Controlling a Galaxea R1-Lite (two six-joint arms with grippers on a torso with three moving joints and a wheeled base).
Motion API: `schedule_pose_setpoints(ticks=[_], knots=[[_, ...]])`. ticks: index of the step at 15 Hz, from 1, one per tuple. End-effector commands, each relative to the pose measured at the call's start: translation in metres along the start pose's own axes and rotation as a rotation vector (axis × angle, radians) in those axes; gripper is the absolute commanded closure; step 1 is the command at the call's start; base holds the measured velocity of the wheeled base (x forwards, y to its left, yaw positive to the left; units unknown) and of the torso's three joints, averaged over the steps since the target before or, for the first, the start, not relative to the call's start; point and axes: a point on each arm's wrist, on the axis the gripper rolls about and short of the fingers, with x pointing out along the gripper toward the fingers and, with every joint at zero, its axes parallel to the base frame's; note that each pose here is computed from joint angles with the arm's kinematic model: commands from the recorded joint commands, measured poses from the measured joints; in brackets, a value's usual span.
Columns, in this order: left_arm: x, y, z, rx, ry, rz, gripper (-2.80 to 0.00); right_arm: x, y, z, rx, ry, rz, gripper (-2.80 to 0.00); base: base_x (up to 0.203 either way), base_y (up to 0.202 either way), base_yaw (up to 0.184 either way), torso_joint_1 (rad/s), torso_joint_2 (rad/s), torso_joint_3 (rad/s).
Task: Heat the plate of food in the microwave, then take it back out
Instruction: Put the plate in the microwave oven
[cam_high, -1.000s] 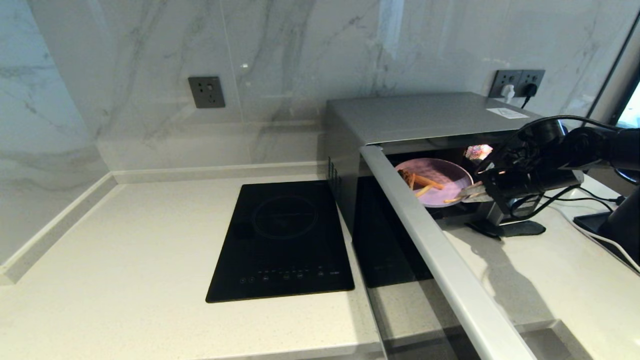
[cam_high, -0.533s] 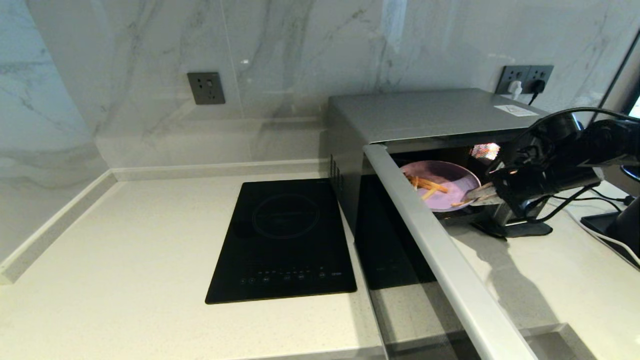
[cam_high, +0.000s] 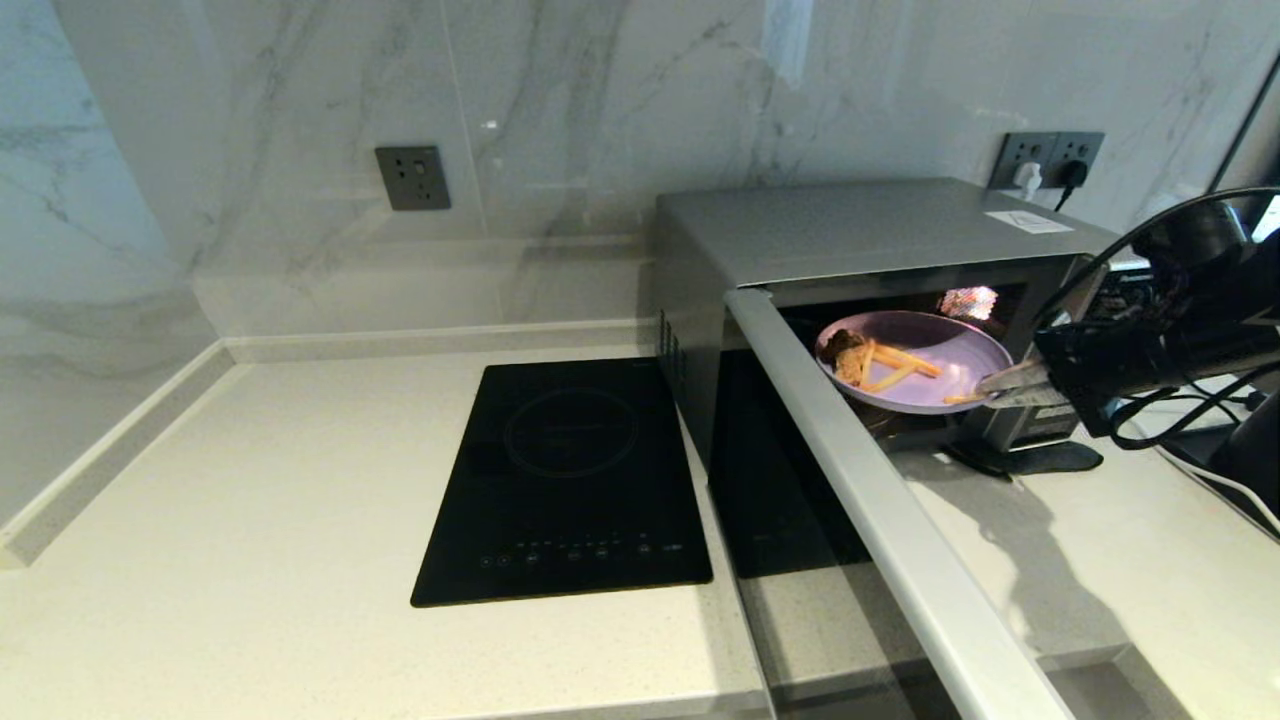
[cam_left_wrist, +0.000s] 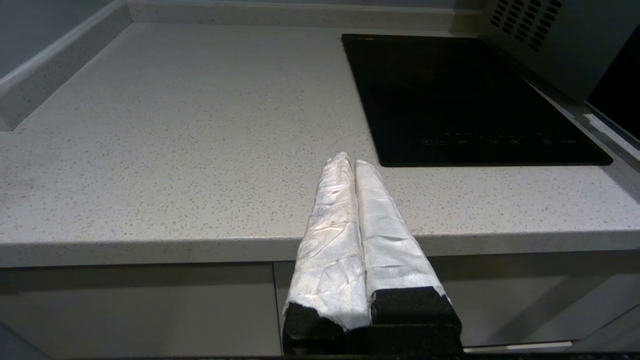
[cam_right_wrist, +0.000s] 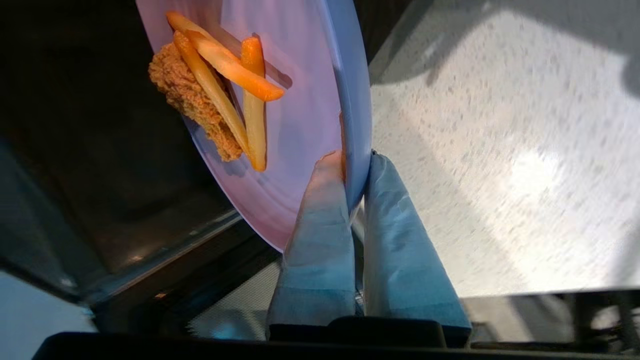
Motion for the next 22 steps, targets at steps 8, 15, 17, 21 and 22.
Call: schedule_pose_setpoints(ticks=[8,15,17,21,22], knots=[[0.000,0.000,0.000,-0.001,0.001,0.001,0.00,0.020,-0.014,-0.033,0.174,-0.013,-0.163,0.00,0.000,0.000,0.000,0.000,0.00,0.000],[0.000,0.000,0.000,-0.001,0.001,0.001,0.00,0.070,-0.022,-0.011,0.157,-0.055,-0.144,0.00,0.000,0.000,0.000,0.000,0.00,0.000],[0.000,0.000,0.000,-0.001,0.001,0.001,0.00,0.082,-0.020,-0.006,0.154,-0.051,-0.142,0.00,0.000,0.000,0.000,0.000,0.00,0.000],[0.000,0.000,0.000,-0.001,0.001,0.001,0.00,0.084,-0.010,-0.005,0.146,-0.058,-0.113,0.00,0.000,0.000,0.000,0.000,0.00,0.000],[0.000,0.000,0.000,-0.001,0.000,0.001,0.00,0.084,-0.007,-0.007,0.143,-0.056,-0.107,0.00,0.000,0.000,0.000,0.000,0.00,0.000]])
